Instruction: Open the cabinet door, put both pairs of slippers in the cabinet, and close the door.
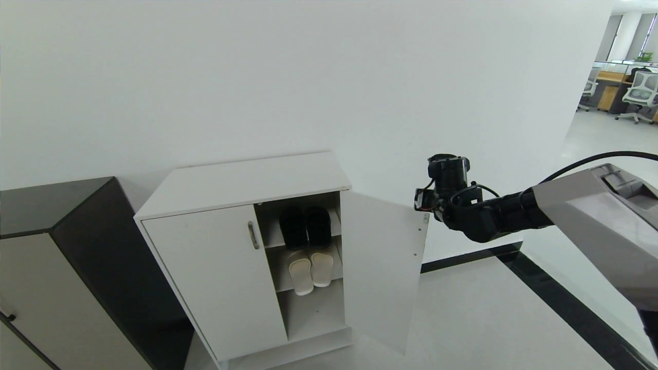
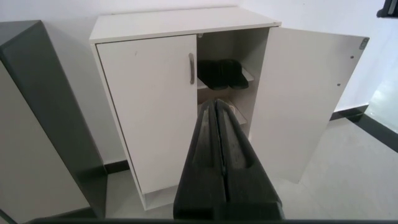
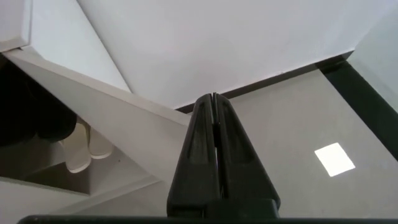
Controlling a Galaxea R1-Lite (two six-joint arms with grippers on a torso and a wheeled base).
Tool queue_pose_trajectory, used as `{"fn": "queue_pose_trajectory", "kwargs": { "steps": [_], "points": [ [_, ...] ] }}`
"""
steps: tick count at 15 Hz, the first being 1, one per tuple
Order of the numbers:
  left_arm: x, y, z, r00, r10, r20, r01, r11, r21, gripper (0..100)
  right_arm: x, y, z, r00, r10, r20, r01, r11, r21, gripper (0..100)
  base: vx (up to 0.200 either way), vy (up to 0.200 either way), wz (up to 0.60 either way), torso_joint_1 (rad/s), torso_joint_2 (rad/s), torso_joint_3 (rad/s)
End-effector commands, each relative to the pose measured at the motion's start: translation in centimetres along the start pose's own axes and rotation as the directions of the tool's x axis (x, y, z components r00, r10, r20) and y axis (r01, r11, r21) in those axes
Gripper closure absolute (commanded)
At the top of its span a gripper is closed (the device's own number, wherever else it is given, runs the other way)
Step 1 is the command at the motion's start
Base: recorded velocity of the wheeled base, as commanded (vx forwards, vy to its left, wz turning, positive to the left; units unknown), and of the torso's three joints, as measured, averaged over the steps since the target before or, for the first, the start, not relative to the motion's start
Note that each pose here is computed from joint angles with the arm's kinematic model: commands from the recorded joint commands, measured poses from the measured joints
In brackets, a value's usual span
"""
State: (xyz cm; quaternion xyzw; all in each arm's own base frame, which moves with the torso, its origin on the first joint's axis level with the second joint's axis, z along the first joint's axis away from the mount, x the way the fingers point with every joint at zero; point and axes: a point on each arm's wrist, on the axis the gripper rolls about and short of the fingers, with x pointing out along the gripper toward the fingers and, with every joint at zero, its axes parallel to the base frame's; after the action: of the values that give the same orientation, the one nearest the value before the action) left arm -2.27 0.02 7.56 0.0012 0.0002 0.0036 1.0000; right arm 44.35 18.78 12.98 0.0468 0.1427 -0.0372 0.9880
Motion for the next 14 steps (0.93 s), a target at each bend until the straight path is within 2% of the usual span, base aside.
{"fn": "queue_pose_trajectory", "kwargs": {
  "steps": [1,8,14],
  "points": [
    [0.0,0.0,0.0,1.0,0.002,0.0,-0.002,1.0,-0.001,100,1.6,0.3,-1.9,1.0,-0.008,-0.026,0.008,1.0,-0.014,100,0.0,0.0,0.0,0.0,0.0,0.0],
    [0.0,0.0,0.0,1.0,0.002,0.0,-0.002,1.0,0.001,100,3.1,0.1,-3.3,0.999,-0.022,-0.044,0.021,1.0,-0.021,100,0.0,0.0,0.0,0.0,0.0,0.0],
    [0.0,0.0,0.0,1.0,0.004,0.0,-0.004,1.0,0.001,100,2.5,0.4,-3.3,0.998,-0.017,-0.054,0.016,0.999,-0.03,100,0.0,0.0,0.0,0.0,0.0,0.0]
  ]
}}
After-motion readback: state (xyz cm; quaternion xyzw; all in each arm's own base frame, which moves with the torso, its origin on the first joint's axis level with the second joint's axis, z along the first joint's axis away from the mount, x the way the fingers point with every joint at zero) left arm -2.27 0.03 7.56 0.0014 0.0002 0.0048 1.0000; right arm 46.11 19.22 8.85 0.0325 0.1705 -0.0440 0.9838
